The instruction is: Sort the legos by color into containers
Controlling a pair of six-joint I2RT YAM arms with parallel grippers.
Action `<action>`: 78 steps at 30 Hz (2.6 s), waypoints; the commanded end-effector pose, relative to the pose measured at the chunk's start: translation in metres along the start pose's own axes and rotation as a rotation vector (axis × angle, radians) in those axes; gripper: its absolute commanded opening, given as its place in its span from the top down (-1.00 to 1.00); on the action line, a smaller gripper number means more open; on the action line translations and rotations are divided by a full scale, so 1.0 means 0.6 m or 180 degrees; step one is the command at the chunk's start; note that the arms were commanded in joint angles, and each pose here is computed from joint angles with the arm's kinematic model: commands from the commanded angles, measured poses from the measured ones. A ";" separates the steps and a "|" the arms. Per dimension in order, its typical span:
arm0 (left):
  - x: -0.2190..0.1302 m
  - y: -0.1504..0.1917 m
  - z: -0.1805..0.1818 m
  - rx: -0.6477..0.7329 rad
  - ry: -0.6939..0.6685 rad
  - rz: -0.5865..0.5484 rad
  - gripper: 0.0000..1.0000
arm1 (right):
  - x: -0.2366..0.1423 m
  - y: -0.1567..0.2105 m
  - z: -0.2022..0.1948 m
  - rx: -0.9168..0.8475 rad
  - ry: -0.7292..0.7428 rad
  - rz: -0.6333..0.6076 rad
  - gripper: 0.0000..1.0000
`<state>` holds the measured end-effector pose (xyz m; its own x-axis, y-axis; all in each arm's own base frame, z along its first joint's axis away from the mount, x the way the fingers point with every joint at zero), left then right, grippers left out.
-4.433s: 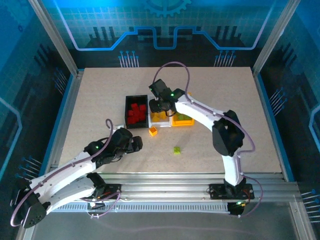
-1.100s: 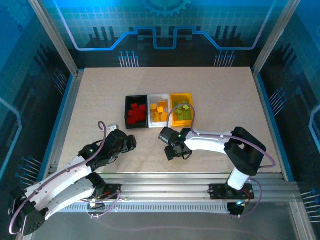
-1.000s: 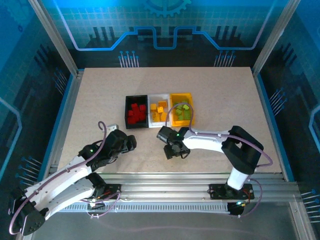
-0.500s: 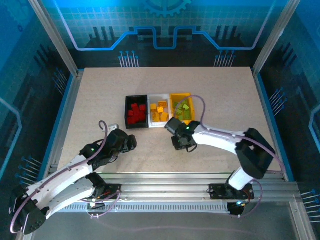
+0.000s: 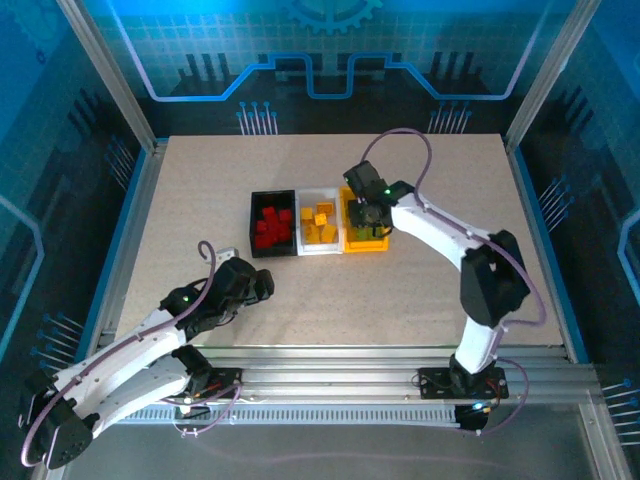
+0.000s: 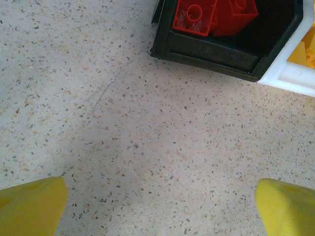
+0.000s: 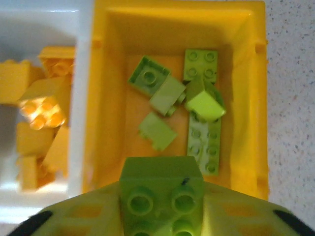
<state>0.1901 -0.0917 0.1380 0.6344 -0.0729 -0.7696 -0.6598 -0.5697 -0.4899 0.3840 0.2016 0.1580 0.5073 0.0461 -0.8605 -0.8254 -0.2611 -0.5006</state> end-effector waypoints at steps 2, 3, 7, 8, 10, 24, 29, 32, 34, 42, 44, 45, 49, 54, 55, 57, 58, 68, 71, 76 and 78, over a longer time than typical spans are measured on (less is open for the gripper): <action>-0.001 0.000 -0.002 -0.0005 0.0008 0.0042 -0.98 | 0.020 -0.036 -0.008 0.0002 -0.0018 -0.0045 -0.10; -0.002 -0.001 -0.003 -0.0002 -0.0003 0.0034 -0.98 | 0.015 -0.042 -0.007 0.0008 -0.0048 -0.0096 -0.18; -0.008 -0.015 -0.003 0.0005 -0.0095 -0.0088 -0.98 | -0.032 -0.052 -0.014 0.0076 -0.0116 -0.0372 -0.41; -0.010 -0.023 -0.004 -0.0012 -0.0121 -0.0157 -0.98 | -0.047 -0.049 -0.018 0.0102 -0.0129 -0.0451 -0.43; -0.015 -0.042 -0.006 -0.0122 -0.0179 -0.0374 -0.98 | -0.075 -0.035 -0.027 0.0177 -0.0158 -0.0597 -0.47; 0.034 -0.282 -0.017 -0.0261 -0.0285 -0.1892 -0.98 | -0.148 0.087 -0.085 0.0736 -0.0125 -0.1151 -1.00; 0.097 -0.315 0.012 0.0337 -0.0700 -0.1856 -0.98 | -0.160 0.099 -0.091 0.0703 -0.0134 -0.1349 -1.00; 0.135 -0.305 0.025 0.0499 -0.0658 -0.1791 -0.98 | -0.169 0.108 -0.108 0.0850 0.0020 -0.1413 -1.00; 0.152 -0.300 0.030 0.0610 -0.0634 -0.1851 -0.98 | -0.177 0.109 -0.113 0.0831 0.0053 -0.1478 -1.00; 0.197 -0.276 0.032 0.0842 -0.0273 -0.1934 -0.98 | -0.184 0.100 -0.128 0.0907 -0.0003 -0.1444 -1.00; 0.195 -0.271 0.030 0.0861 -0.0147 -0.1906 -0.98 | -0.185 0.093 -0.130 0.0902 -0.0003 -0.1446 -1.00; 0.194 -0.268 0.031 0.0870 -0.0035 -0.1925 -0.98 | -0.185 0.088 -0.129 0.0864 -0.0012 -0.1458 -1.00; 0.189 -0.247 0.049 0.0812 0.0350 -0.2054 -0.98 | -0.192 0.075 -0.135 0.0768 0.0012 -0.1456 -1.00; 0.200 -0.255 0.051 0.0775 0.0195 -0.1955 -0.98 | -0.196 0.086 -0.155 0.0786 -0.0024 -0.1785 -1.00; 0.198 -0.257 0.049 0.0781 0.0213 -0.1987 -0.98 | -0.200 0.084 -0.160 0.0744 -0.0035 -0.1932 -1.00; 0.201 -0.257 0.048 0.0790 0.0201 -0.1952 -0.98 | -0.204 0.084 -0.157 0.0477 -0.0095 -0.2192 -1.00; 0.200 -0.257 0.049 0.0783 0.0198 -0.1956 -0.98 | -0.206 0.083 -0.156 0.0287 -0.0079 -0.2326 -1.00; 0.201 -0.257 0.048 0.0786 0.0201 -0.1952 -0.98 | -0.152 0.147 -0.238 0.0019 0.0866 -0.2229 -1.00; 0.201 -0.257 0.049 0.0784 0.0198 -0.1950 -0.98 | -0.125 0.160 -0.237 -0.0150 0.0855 -0.2134 -1.00; 0.201 -0.257 0.049 0.0784 0.0198 -0.1951 -0.98 | -0.065 0.173 -0.240 -0.0280 0.0866 -0.1940 -1.00; 0.200 -0.257 0.048 0.0785 0.0204 -0.1952 -0.98 | -0.051 0.174 -0.256 -0.0237 0.0984 -0.1960 -1.00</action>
<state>0.3476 0.0122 0.0958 0.9211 0.1659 -0.3523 -0.2886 -0.3167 -0.9036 0.3080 0.0358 0.1372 0.8940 -0.0285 -0.4472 -0.4314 -0.3245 -0.8418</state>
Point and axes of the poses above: each hand's point on the last joint's axis, 136 mm out from that joint toward the fingers, its own x axis out along the fingers, its own z axis along the line the jaws close on, y = z × x, the point moved 4 cm from there along -x, back along the fingers, and after that the axes turned 13 degrees about -x, right-handed, at the moved point
